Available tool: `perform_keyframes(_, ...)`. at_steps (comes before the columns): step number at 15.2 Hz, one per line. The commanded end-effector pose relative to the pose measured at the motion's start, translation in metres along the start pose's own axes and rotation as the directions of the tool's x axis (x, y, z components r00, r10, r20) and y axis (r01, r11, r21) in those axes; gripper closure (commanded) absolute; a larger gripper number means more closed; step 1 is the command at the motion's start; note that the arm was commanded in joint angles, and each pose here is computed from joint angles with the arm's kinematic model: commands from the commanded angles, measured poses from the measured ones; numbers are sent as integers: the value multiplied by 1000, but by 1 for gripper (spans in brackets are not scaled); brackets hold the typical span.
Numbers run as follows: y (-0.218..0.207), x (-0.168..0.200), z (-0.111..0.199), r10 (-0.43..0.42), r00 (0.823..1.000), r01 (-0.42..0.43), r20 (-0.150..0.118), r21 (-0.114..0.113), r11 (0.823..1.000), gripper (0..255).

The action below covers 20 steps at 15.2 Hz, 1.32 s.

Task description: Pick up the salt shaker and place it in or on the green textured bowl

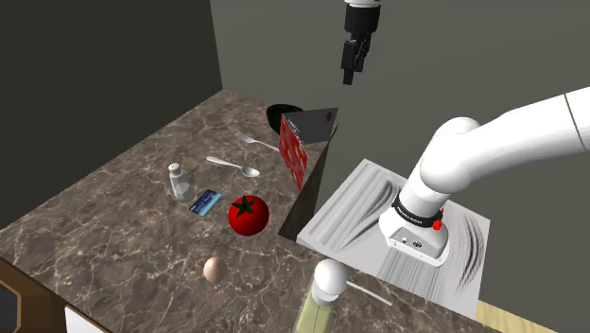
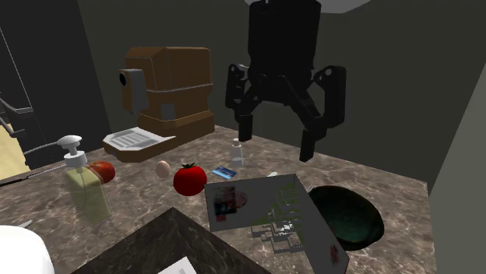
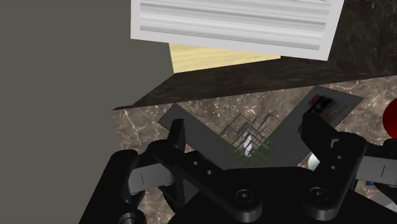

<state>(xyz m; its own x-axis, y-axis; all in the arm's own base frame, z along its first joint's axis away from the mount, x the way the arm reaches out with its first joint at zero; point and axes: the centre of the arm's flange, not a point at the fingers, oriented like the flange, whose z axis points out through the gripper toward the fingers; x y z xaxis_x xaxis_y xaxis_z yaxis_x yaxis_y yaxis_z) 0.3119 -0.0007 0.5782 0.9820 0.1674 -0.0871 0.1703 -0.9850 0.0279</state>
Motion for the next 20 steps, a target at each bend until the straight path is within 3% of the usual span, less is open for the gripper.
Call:
perform_keyframes(1, 0, 0, 0, 0, 1000, 0, 0, 0, 1000, 0)
perform_keyframes(20, -157, 131, 102, -58, 985, 70, -160, 73, 995, 0)
